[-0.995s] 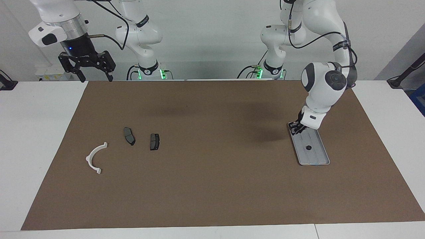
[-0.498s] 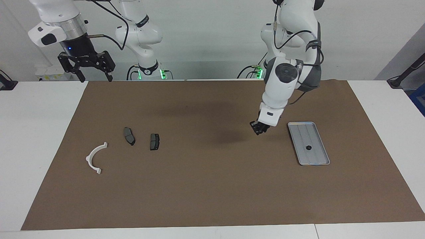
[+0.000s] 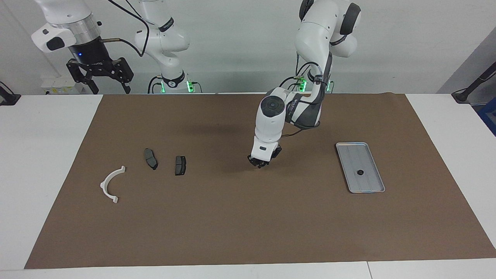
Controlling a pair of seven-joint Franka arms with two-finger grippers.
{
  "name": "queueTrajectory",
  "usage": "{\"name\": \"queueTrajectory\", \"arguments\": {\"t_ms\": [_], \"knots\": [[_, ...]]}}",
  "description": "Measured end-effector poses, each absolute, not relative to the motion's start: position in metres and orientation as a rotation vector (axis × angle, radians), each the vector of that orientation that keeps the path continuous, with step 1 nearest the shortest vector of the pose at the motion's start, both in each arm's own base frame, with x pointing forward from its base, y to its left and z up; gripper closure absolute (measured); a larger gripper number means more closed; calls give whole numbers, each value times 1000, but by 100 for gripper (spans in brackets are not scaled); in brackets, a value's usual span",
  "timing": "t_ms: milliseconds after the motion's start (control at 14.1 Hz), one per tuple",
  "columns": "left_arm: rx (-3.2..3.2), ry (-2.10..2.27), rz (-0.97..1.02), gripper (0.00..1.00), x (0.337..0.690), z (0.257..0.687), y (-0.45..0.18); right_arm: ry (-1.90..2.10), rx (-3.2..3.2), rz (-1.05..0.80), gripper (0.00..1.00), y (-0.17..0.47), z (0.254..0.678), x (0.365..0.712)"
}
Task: Place bearing gear from tray to pile
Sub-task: 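Carry the bearing to the table center and release it, then return the left gripper to the tray while the right gripper reaches the bearing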
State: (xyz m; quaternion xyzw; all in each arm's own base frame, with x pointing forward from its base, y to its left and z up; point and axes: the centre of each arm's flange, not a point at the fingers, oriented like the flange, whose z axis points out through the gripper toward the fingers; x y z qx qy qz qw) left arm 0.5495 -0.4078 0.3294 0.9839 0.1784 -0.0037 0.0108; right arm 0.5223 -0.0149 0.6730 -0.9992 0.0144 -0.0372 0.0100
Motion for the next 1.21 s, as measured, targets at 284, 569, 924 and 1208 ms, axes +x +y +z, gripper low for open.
{"name": "queueTrajectory", "arguments": {"t_ms": [284,569,924,1208], "knots": [[3068,588,-16,66,538,307,-409,33,-3120,-101,0,-10,672,521],[3059,613,-10,66,534,302,-411,29,-3120,-85,0,-8,670,520],[3055,618,-5,66,533,298,-410,2,-3120,-28,0,7,653,518],[3081,657,-36,38,533,295,-403,34,-3121,19,0,22,635,518]]}}
